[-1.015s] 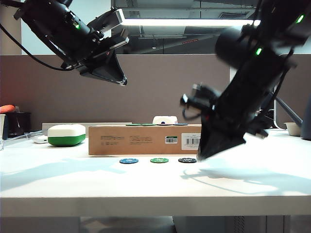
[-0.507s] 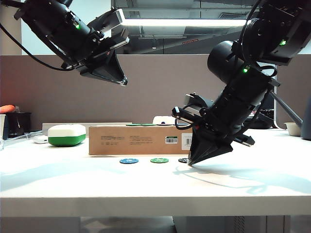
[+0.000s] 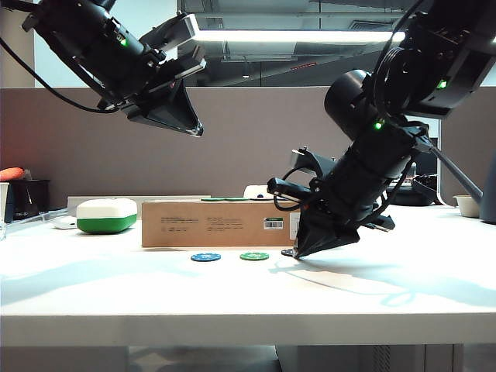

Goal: Push the chip, whose value equals the sum of all the chip values on the rectangular box, forward next to the box.

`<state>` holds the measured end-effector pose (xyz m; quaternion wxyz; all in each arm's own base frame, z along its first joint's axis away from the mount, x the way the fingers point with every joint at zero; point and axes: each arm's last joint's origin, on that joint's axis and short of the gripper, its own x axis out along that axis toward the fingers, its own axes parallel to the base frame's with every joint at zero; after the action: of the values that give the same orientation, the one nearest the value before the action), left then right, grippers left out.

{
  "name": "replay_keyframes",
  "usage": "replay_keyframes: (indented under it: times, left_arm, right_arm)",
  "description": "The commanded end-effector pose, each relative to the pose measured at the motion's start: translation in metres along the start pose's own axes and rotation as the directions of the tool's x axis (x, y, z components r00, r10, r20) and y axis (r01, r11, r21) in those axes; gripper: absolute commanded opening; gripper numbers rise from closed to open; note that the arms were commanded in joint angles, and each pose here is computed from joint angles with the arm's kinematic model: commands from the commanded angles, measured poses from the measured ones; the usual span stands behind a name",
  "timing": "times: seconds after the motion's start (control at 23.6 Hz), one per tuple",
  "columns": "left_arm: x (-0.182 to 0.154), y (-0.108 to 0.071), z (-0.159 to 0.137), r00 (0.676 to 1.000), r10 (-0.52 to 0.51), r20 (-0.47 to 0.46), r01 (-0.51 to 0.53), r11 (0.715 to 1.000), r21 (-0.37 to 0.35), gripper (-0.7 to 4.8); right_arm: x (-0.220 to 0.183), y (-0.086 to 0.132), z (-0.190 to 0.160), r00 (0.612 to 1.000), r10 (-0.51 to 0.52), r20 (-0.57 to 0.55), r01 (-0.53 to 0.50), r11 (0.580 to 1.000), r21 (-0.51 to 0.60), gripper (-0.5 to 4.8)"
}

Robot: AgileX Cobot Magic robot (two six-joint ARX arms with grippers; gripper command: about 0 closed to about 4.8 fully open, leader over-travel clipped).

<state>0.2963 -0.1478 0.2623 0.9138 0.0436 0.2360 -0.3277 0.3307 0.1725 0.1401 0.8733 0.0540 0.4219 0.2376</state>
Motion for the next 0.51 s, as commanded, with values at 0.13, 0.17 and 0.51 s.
replay_keyframes:
  times: [0.13,0.17,0.51]
  left_arm:
    - [-0.0006,-0.0004,0.0025,1.0,-0.008,0.016,0.008,1.0,0.008,-0.05]
    - [-0.0006,-0.0004,0.0025,1.0,-0.008,0.016,0.008,1.0,0.008,-0.05]
    - [-0.0006,-0.0004,0.0026,1.0,-0.008,0.016,0.008,1.0,0.008,-0.05]
  right_arm:
    - [0.01,-0.0085,-0.0164,0.992,-0.096,-0.077,0.097,0.995,0.007,-0.05]
    - [0.0105,-0.0083,-0.0153,0.994,-0.093,-0.065,0.093,0.996,0.007,-0.05]
    - [0.0142,-0.0081,-0.0106,0.996,-0.092,0.001,0.092,0.996,0.002,-0.05]
